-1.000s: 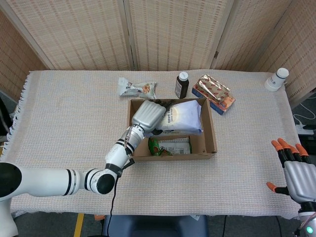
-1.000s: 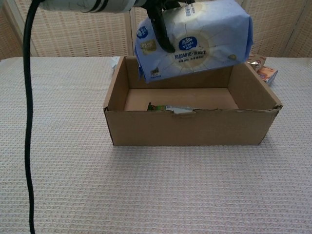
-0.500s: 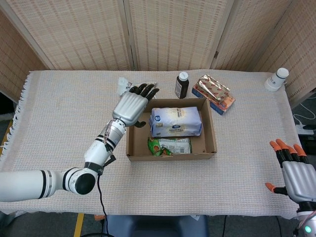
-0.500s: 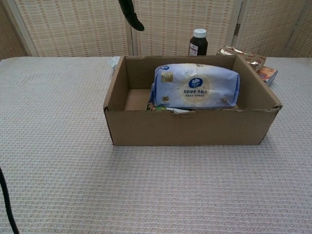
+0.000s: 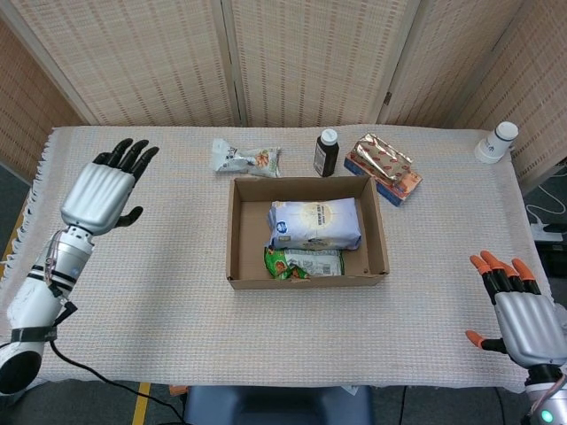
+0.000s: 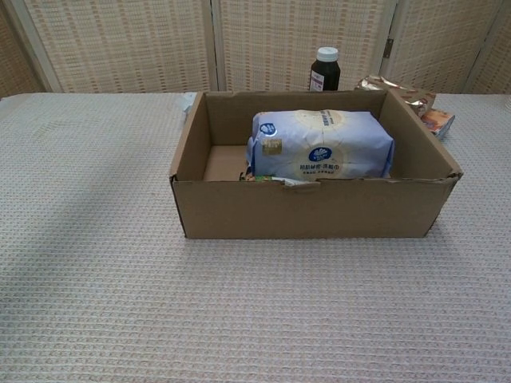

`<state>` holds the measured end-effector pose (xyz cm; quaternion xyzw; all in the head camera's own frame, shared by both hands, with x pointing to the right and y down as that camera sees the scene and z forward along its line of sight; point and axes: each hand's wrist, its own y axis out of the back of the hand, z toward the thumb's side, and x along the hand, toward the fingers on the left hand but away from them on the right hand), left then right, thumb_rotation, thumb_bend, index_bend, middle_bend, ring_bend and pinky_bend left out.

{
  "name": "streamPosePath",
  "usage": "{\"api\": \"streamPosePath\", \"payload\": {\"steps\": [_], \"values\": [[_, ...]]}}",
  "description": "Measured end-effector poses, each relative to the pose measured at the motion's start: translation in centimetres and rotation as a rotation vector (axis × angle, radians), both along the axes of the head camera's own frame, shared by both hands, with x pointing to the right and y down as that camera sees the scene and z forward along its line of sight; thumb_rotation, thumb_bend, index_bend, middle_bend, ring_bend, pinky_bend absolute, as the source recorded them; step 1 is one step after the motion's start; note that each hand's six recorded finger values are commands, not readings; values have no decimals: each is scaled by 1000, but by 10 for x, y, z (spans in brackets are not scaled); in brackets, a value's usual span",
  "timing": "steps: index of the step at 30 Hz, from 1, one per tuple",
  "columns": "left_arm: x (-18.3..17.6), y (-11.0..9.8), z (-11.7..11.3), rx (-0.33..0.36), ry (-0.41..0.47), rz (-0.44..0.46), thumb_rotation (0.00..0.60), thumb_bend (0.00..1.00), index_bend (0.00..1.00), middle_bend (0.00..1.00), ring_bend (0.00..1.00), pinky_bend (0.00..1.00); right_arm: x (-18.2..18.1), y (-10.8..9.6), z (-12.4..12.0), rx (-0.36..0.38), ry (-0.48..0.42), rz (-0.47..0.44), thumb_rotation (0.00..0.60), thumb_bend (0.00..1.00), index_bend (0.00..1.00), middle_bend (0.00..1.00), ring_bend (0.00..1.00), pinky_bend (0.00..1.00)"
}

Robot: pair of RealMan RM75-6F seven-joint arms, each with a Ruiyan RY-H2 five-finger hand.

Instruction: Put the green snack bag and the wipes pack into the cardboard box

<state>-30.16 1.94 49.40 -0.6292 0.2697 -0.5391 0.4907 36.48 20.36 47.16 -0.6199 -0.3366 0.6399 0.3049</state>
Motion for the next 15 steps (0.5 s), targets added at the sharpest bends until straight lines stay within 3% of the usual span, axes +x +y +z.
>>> {"api": "streamPosePath", "payload": {"steps": [4,7,11,15], "values": [[-42,23,-8,28,67,2,600,249,58,131,119,360,-3,1,1,-9,-10,-9,600,4,69,9,0,0],[-78,48,-18,59,98,-12,600,229,74,146,134,347,-4,1,0,-5,-18,-16,600,4,69,9,0,0],[-122,88,-28,76,50,-18,600,221,70,139,126,302,-6,4,-2,-2,-24,-26,600,4,69,9,0,0],[-155,127,-22,29,-29,-17,600,222,66,135,118,291,-6,5,-1,-5,-21,-27,600,4,69,9,0,0]]}}
